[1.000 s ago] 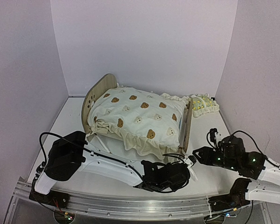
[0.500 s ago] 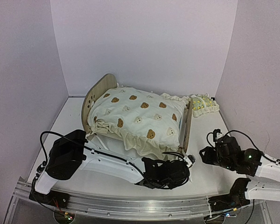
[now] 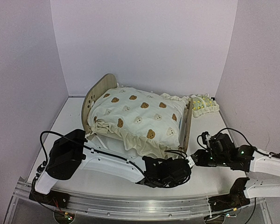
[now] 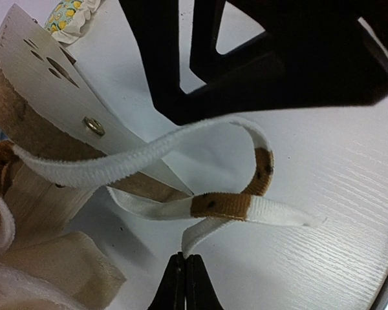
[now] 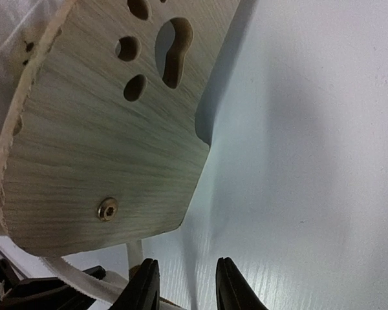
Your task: Set up the pet bed
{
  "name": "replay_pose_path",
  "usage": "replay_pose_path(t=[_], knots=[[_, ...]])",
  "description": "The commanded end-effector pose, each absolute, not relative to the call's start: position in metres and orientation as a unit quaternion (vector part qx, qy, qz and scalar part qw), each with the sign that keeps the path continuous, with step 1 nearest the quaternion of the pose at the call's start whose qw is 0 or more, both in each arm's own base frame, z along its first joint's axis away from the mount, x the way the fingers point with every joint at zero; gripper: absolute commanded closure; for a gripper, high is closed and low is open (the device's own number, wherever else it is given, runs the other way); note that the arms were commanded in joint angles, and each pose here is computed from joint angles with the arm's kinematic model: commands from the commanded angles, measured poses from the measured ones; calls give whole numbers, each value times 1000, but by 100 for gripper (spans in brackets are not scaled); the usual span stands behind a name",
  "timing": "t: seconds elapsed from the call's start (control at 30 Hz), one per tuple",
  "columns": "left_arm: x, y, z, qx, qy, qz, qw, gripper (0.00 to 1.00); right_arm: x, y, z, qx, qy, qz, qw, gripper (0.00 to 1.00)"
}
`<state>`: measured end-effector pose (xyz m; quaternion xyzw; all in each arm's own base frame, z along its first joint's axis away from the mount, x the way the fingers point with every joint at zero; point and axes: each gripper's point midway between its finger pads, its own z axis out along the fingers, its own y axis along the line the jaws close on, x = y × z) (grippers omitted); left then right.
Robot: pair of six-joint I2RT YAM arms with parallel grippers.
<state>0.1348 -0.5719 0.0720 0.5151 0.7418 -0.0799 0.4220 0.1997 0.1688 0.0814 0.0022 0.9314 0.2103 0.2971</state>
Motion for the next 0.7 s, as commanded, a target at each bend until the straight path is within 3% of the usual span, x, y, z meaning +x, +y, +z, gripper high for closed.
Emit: replay_pose_path(t=[0.0, 0.67], knots=[[143, -585, 91, 535, 705, -72, 460, 100, 196, 203, 101, -35, 913, 290, 286, 69], [144, -604, 102, 567, 640, -71, 513, 100, 192, 218, 113, -44, 891, 358, 274, 73]])
